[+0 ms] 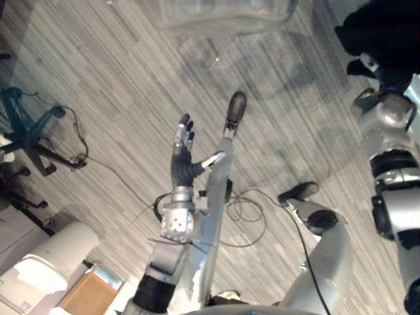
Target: Pick up the laundry basket with both hands and put the clothes into the washing machine.
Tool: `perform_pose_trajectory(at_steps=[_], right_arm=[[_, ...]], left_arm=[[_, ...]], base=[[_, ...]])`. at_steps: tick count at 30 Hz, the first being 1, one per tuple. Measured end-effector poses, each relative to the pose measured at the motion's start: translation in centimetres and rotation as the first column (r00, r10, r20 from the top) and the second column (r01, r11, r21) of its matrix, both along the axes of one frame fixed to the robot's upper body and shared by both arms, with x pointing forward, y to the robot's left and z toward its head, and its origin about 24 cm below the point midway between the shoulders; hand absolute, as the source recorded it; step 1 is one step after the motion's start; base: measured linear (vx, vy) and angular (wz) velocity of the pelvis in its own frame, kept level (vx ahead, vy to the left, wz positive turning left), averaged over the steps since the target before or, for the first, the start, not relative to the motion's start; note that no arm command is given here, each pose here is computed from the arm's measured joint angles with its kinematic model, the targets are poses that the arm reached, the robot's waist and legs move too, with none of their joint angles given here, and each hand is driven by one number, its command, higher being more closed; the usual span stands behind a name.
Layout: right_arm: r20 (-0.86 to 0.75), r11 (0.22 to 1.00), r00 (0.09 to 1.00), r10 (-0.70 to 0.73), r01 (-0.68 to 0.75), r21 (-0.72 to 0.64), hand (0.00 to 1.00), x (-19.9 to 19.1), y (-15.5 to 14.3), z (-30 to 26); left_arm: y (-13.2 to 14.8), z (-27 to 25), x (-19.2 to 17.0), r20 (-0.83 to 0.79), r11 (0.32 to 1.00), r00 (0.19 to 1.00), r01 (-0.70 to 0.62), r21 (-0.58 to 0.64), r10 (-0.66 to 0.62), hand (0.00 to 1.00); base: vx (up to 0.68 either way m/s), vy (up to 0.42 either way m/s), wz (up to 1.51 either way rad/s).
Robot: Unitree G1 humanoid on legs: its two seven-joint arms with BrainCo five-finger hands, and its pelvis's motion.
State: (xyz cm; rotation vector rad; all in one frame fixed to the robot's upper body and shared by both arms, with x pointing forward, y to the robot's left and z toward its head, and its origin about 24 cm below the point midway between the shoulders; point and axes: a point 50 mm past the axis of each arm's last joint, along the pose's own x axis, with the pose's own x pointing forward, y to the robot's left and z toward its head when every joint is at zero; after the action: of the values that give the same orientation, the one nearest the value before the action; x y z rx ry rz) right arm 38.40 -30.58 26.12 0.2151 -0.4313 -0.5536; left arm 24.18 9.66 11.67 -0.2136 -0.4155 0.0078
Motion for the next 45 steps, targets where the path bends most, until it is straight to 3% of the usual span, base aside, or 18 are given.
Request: perform_pose_trajectory(at_steps=[5,10,13,15,18,25,31,40,42,43,45], right_arm=[[0.204,0.982,0.977,0.061,-0.096,0.166,1.00,-0.5,0.7,3.1],[0.471,0.880,0.876,0.101,-0.299,0.368,1.00,-1.2,3.7,5.3],[0.678,0.811,0.731,0.077,-0.442,0.384,1.00,-3.1,5.4,6.7],[0.861,0.789,0.504,-0.061,-0.504,0.351,1.00,-7.0,3.8,9.1],[0.932,0.797,0.298,-0.205,-0.502,0.336,1.00,-10.6,1.3,9.5],[0.832,0.742,0.480,-0.279,-0.442,0.504,1.00,-8.8,1.0,3.6],[0.762,0.735,0.537,-0.361,-0.339,0.587,1.00,-9.1,-0.8,2.7],[0.619,0.809,0.720,-0.315,-0.137,0.571,1.00,-7.3,-4.0,2.8],[0.603,0.840,0.744,-0.288,-0.106,0.532,1.00,-7.0,-4.4,5.1],[0.609,0.853,0.745,-0.271,-0.107,0.510,0.00,-6.9,-4.3,6.2],[0.663,0.900,0.712,-0.231,-0.102,0.424,0.00,-7.9,-3.9,10.4]], left_arm=[[0.3,0.2,0.0,0.004,1.000,1.000,-0.009,-0.027,0.009,0.00],[0.3,0.3,0.0,0.007,0.998,1.000,-0.015,-0.060,0.015,0.00],[-0.1,-0.1,-0.2,-0.012,0.998,1.000,-0.001,-0.057,0.000,0.00],[-0.5,-0.9,-0.1,-0.044,0.999,0.999,0.011,-0.045,-0.013,0.00],[-0.8,-2.5,0.1,-0.112,1.000,0.993,0.017,-0.023,-0.020,0.00],[-2.1,-3.1,-0.4,-0.134,0.996,0.987,0.092,-0.007,-0.092,0.00],[-1.7,-3.7,-0.7,-0.146,0.994,0.984,0.109,0.017,-0.105,0.00],[-0.9,-2.0,-1.2,-0.065,0.996,0.994,0.088,-0.011,-0.088,0.00],[-0.3,-1.6,-1.3,-0.050,0.997,0.996,0.071,-0.039,-0.072,0.00],[-0.1,-1.5,-1.5,-0.046,0.996,0.996,0.068,-0.053,-0.070,0.00],[0.5,-1.2,-1.9,-0.027,0.996,0.998,0.048,-0.076,-0.050,0.00]], base=[[0.03,0.043,0.20],[0.06,0.028,-0.08],[0.05,0.021,-0.30],[0.04,0.020,-0.25],[0.04,0.015,-0.35],[0.06,0.023,-0.23],[0.05,0.048,0.04],[-0.01,0.031,-0.05],[0.04,0.011,0.31],[0.04,-0.001,0.28],[0.03,0.001,0.19]])
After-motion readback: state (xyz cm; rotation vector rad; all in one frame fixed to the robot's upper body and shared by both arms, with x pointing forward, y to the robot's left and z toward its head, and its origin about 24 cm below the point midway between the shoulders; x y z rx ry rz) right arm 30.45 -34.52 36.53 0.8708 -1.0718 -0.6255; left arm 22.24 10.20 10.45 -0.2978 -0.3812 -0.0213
